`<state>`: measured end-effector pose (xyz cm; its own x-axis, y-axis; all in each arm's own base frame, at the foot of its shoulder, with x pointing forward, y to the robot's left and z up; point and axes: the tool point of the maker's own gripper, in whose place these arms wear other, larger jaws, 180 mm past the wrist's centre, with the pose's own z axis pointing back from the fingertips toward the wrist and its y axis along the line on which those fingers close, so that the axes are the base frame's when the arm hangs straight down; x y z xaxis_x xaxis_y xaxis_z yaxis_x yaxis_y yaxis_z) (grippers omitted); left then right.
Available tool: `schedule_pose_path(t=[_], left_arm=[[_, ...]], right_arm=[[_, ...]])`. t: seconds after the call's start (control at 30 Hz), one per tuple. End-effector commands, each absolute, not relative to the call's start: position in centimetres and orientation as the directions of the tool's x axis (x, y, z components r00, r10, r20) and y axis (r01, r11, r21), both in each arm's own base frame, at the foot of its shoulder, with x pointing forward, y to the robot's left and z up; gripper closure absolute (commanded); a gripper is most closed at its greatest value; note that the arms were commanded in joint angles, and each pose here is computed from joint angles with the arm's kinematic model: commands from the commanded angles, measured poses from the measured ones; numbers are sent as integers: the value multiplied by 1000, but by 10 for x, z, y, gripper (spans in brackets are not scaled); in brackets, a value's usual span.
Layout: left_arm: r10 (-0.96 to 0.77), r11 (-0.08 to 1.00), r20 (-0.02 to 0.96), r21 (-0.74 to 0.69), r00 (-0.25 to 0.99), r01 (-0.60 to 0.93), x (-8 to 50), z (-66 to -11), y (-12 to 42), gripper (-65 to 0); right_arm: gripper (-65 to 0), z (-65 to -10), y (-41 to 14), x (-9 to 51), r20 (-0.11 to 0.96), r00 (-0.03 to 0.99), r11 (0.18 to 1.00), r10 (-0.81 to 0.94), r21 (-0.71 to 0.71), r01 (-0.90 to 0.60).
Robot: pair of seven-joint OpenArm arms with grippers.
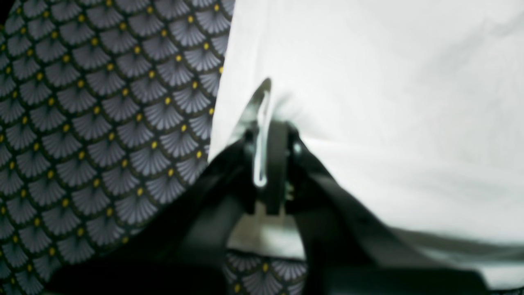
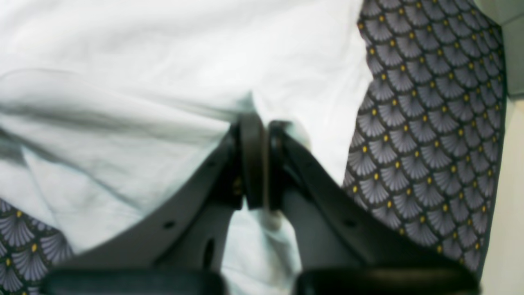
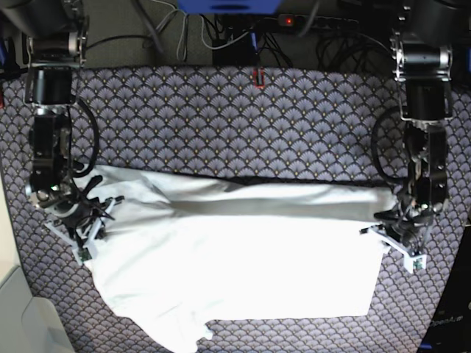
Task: Fold the T-shirt properly
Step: 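Lift the shoulder edge and fold it over toward the hem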
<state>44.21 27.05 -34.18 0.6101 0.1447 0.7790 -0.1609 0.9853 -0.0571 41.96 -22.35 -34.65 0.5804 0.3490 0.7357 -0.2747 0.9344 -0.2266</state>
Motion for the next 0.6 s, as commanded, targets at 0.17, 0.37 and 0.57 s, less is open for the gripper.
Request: schedule_pose_path(t=[0.17,0.37,0.57], left_arm=[[103,986,839,-15,534,-166,467,-305,274,-6],[105,986,846,-20,522,-166,476,-297,271,-6],[123,983,830,-27,545,-181,477,-307,275,-6]], right_arm=[[-4,-323,-217,445,782,508,929,361,-254,-269],[-4,-327,-218,461,771,536,936,344,-240,-257],[-4,-315,-213,470,804,488,936,341,-241,-257]])
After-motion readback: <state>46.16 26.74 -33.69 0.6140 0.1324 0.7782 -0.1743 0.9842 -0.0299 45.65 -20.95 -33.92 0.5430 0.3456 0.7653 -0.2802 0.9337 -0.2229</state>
